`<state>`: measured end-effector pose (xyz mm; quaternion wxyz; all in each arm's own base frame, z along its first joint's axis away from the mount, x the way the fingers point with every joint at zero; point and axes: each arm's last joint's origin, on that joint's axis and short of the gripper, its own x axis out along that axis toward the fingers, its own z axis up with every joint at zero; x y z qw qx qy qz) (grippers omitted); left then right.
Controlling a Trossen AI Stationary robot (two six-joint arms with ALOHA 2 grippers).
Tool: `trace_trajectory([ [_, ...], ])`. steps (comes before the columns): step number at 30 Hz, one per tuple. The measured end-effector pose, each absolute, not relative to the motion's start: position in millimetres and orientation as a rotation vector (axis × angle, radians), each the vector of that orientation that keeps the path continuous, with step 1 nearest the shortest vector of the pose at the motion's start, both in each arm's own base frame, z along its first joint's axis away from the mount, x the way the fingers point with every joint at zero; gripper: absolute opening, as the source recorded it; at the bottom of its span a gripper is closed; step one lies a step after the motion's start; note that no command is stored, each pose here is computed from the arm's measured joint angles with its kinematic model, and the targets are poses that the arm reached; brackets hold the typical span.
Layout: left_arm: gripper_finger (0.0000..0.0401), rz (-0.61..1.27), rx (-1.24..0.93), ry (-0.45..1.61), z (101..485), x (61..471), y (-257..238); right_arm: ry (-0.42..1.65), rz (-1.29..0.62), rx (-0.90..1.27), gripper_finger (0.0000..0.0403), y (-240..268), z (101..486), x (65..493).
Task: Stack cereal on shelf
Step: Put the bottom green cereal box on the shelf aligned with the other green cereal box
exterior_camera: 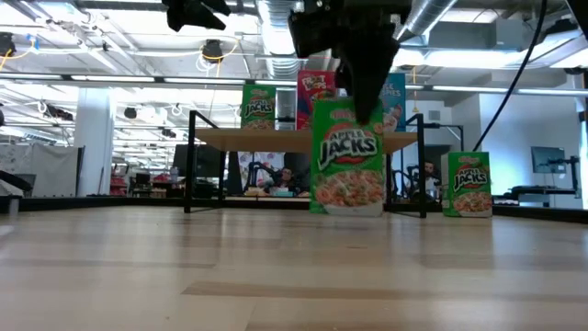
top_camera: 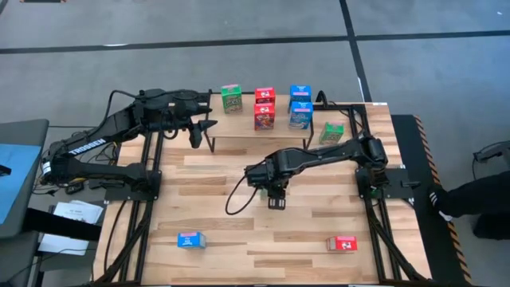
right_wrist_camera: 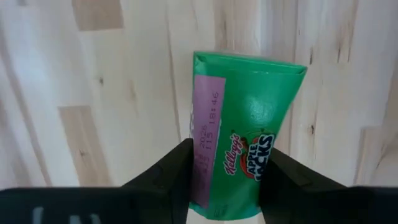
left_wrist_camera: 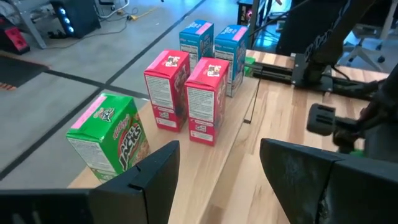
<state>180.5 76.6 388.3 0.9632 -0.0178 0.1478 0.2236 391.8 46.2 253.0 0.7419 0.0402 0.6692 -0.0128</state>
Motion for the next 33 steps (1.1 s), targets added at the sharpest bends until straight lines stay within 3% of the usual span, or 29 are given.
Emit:
trace_trajectory([
  [15, 0.0219, 0.335, 0.04, 0.31, 388.4, 181.7, 73.8, 1.287, 0.043, 0.041, 0.0191, 44.7, 326.1, 397.4],
  [22, 0.0228, 0.043, -0.014, 0.328, 384.3, 182.1, 64.9, 1.193, 0.016, 0.027, 0.0191, 33.6, 363.0, 393.1],
  [33, 0.0228, -0.024, -0.042, 0.377, 376.6, 190.0, 63.5, 1.029, 0.01, 0.001, 0.0191, 10.7, 401.5, 389.3],
])
